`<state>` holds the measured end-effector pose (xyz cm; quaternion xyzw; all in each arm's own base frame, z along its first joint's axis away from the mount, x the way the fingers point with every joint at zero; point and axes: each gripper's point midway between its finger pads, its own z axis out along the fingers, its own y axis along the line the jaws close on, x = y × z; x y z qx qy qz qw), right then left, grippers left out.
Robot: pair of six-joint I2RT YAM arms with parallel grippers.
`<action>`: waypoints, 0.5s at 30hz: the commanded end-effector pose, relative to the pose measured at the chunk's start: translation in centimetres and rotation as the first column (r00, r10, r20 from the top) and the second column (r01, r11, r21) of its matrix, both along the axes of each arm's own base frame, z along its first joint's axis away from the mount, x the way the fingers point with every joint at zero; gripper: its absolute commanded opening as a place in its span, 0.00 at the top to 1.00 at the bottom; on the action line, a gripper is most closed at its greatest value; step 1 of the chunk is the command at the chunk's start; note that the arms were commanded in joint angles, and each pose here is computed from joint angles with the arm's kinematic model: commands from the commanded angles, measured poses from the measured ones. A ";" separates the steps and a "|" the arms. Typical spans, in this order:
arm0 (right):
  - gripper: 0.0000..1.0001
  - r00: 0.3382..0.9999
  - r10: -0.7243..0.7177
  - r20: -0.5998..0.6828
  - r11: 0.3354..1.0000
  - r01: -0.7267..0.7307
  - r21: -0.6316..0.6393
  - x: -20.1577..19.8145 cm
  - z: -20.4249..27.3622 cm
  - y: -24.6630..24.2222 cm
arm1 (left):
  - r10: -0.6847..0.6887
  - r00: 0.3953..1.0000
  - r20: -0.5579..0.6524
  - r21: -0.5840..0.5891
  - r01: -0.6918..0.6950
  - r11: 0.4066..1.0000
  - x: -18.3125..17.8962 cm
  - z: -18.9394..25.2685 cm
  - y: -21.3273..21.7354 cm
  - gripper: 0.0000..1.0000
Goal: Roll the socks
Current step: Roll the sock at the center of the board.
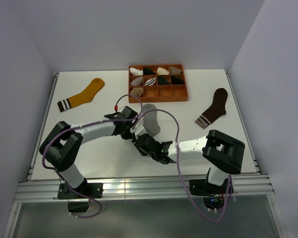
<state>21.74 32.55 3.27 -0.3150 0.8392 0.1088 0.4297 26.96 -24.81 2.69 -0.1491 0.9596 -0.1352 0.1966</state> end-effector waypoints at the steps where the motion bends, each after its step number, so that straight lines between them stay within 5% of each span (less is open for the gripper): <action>1: 0.56 0.995 -0.017 0.095 0.999 0.013 0.045 1.4 2.4 1.7 | -0.035 0.998 -0.047 0.042 0.037 0.998 -0.9 -1.1 0.4 1.00; 15: 0.55 0.991 0.017 0.131 0.999 -0.023 0.042 1.0 2.3 2.4 | -0.052 0.997 -0.055 0.034 0.053 0.998 -0.8 -1.0 0.0 1.00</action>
